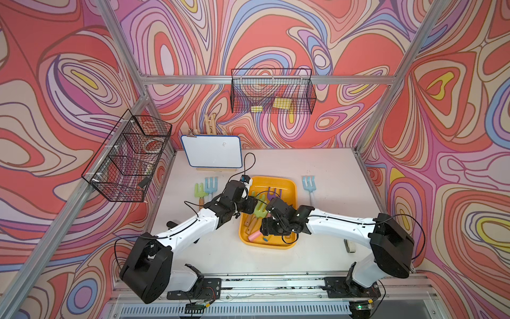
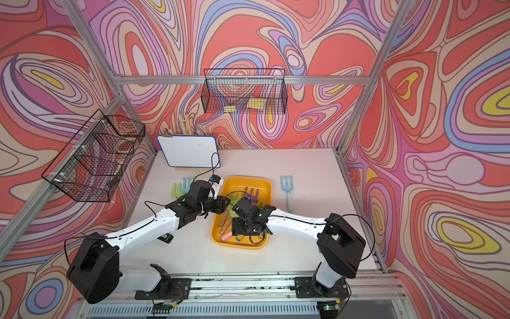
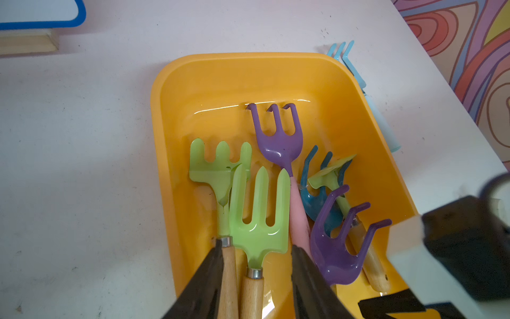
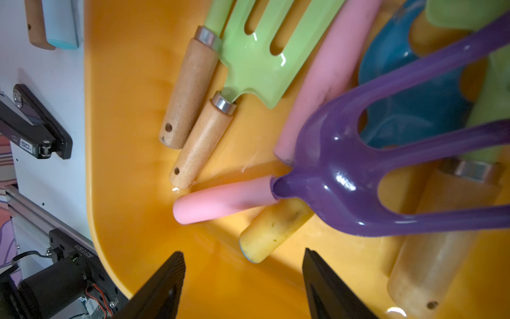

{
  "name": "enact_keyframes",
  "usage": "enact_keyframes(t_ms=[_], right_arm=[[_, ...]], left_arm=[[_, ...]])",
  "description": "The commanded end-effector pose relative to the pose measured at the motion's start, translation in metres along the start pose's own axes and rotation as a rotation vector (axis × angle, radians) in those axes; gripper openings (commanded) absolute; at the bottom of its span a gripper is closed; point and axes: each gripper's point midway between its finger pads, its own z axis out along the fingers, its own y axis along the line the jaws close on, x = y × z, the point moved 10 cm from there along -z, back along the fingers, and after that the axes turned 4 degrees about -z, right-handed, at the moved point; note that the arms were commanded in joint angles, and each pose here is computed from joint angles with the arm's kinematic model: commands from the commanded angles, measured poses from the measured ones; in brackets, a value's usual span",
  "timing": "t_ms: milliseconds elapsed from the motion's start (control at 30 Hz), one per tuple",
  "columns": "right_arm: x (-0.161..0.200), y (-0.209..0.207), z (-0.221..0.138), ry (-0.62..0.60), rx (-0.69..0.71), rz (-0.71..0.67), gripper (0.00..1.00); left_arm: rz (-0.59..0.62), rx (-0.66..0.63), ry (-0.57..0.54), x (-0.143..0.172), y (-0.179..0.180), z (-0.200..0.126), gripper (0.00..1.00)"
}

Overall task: Take the hand rake out of the storage box
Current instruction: Adjust the rake in the storage box.

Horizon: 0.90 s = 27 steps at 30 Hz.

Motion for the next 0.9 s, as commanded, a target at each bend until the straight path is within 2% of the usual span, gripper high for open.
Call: enact_keyframes(t_ms=[0,367,633,867], right_arm=[[0.003,-0.001,0.017,0.023,-0.012,0.017,0.73],[-0.01,0.002,0.044,-0.009,-0.027,0.022,0.79],[-0.032,-0.014,0.027,-0.128,0.031,0.045,0.79],[-0.047,-0.014,0.021,-0.2,0.119,0.006,0.77]], left_arm=[[0.015,-0.017,-0.022,-0.004,-0.001,-0.009,0.45],[0.019,-0.041,-0.042,-0.004,0.001,-0.012,0.45],[0.02,-0.042,-0.045,-0.004,0.001,-0.012,0.45],[0.02,-0.041,-0.038,-0.004,0.001,-0.011,0.45]])
